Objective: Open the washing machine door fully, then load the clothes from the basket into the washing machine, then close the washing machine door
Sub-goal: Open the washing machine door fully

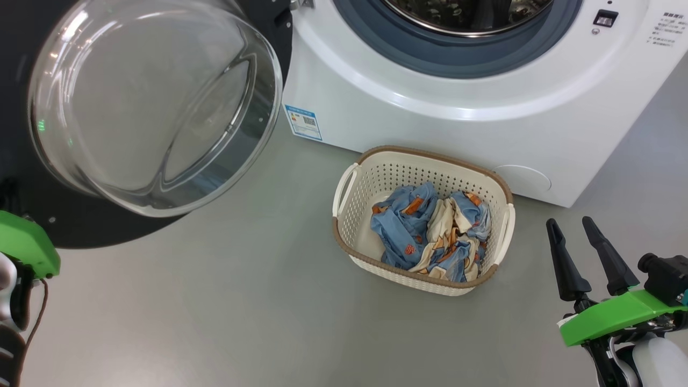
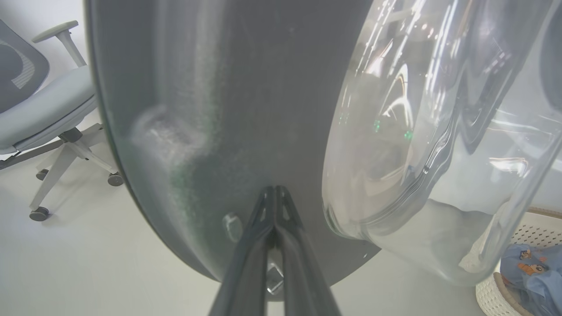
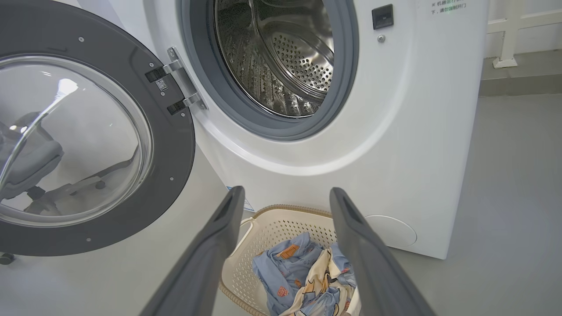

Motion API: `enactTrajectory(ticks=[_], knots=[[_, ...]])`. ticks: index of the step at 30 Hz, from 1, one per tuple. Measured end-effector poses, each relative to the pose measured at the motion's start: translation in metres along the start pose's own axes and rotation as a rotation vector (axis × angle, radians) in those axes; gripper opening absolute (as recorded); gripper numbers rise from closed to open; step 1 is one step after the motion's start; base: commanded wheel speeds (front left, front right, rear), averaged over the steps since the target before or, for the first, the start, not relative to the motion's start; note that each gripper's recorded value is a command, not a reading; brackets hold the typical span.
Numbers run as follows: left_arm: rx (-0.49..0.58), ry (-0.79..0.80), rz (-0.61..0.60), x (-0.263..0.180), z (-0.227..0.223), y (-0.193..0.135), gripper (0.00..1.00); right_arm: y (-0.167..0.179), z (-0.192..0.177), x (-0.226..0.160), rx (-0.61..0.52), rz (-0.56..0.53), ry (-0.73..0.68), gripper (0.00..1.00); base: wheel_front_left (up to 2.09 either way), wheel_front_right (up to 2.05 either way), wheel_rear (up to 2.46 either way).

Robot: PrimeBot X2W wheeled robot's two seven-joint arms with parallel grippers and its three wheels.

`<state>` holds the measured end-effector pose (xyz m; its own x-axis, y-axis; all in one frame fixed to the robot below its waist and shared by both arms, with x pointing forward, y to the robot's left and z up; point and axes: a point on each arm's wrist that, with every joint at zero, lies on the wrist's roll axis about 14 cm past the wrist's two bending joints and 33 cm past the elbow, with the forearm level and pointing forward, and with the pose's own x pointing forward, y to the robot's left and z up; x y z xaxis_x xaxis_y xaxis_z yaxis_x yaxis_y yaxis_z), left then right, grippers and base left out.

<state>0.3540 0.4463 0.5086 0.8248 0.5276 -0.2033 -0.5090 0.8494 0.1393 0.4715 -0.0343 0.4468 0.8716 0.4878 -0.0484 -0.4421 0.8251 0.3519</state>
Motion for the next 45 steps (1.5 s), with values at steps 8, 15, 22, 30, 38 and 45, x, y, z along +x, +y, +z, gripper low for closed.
enactTrajectory(ticks=[8, 15, 22, 30, 38, 45], knots=[[-0.044, -0.066, -0.024, -0.006, 0.011, 0.001, 0.0, 0.007, 0.008, -0.003, -0.007, 0.007, -0.017, 1.0, 0.0, 0.0, 0.0], [-0.113, -0.1, -0.054, -0.021, 0.007, -0.002, 0.0, 0.011, 0.011, -0.011, -0.011, 0.005, -0.019, 1.0, 0.0, 0.0, 0.0], [-0.192, -0.164, -0.112, -0.032, 0.015, -0.024, 1.0, 0.015, 0.017, -0.012, -0.015, 0.01, -0.034, 1.0, 0.0, 0.0, 0.0], [-0.243, -0.217, -0.183, -0.048, 0.02, -0.059, 1.0, 0.008, 0.025, -0.02, -0.027, -0.01, -0.053, 1.0, 0.0, 0.0, 0.0], [-0.284, -0.263, -0.257, -0.069, 0.029, -0.098, 1.0, -0.007, 0.036, -0.039, -0.053, -0.057, -0.073, 1.0, 0.0, 0.0, 0.0], [-0.317, -0.269, -0.334, -0.084, 0.03, -0.135, 1.0, -0.021, 0.048, -0.059, -0.079, -0.105, -0.099, 1.0, 0.0, 0.0, 0.0]])
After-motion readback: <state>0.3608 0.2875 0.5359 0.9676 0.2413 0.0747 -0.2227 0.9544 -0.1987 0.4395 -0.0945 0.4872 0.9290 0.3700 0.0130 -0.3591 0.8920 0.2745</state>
